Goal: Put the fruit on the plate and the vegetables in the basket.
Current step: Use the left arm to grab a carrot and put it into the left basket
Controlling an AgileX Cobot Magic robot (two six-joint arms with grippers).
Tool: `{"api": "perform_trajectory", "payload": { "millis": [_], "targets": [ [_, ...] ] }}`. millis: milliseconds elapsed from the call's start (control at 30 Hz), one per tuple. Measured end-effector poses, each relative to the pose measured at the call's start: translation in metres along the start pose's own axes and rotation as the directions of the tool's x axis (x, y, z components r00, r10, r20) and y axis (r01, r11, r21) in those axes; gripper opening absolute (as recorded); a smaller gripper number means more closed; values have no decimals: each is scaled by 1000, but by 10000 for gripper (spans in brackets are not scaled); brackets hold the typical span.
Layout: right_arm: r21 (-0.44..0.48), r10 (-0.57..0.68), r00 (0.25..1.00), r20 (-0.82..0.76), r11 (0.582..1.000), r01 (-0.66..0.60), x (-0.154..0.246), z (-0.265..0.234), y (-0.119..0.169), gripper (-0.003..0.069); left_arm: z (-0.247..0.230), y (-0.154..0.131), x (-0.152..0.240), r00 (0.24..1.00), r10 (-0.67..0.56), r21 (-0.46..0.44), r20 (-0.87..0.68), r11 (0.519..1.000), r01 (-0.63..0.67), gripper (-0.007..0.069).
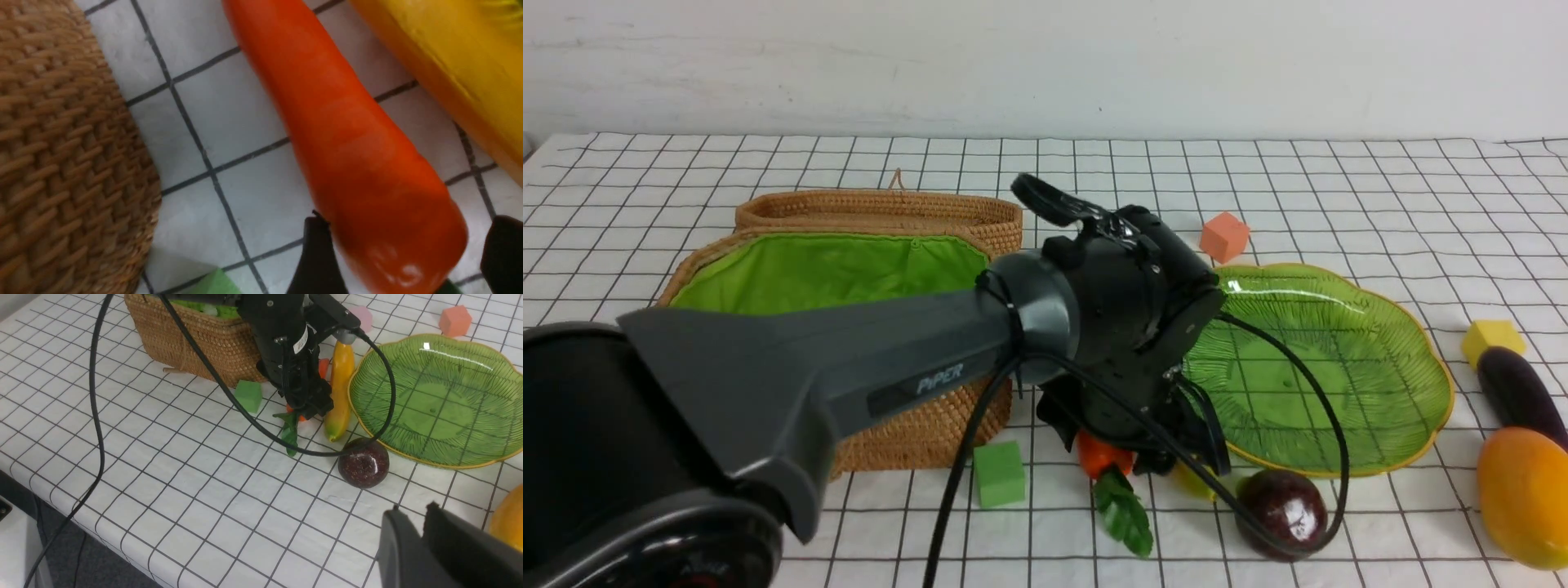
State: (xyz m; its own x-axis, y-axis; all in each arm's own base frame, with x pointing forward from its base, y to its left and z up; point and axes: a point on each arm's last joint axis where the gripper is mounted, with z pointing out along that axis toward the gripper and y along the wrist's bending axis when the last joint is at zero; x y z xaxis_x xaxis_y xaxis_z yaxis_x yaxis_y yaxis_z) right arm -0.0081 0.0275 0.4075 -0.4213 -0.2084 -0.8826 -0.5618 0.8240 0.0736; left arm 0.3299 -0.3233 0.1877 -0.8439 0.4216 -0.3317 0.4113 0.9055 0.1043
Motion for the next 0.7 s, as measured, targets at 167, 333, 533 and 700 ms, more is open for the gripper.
{"api": "perform_trajectory", "payload": {
  "millis": [167,333,533,700],
  "targets": [
    [-3,0,1000,1,1000,0,0,0,0,114,16,-4,1,1000,9,2,1,1000,-9,495],
    [-8,-1,1000,2,1000,1,0,0,1,120,18,-3,2,1000,7,-10,-19,1000,-7,411],
    [-20,0,1000,4,1000,0,0,0,2,122,14,0,5,998,-17,-32,-55,999,15,402],
    [-22,0,1000,4,1000,0,0,0,2,126,-22,4,1,998,-58,17,-17,998,58,398]
  ]
}}
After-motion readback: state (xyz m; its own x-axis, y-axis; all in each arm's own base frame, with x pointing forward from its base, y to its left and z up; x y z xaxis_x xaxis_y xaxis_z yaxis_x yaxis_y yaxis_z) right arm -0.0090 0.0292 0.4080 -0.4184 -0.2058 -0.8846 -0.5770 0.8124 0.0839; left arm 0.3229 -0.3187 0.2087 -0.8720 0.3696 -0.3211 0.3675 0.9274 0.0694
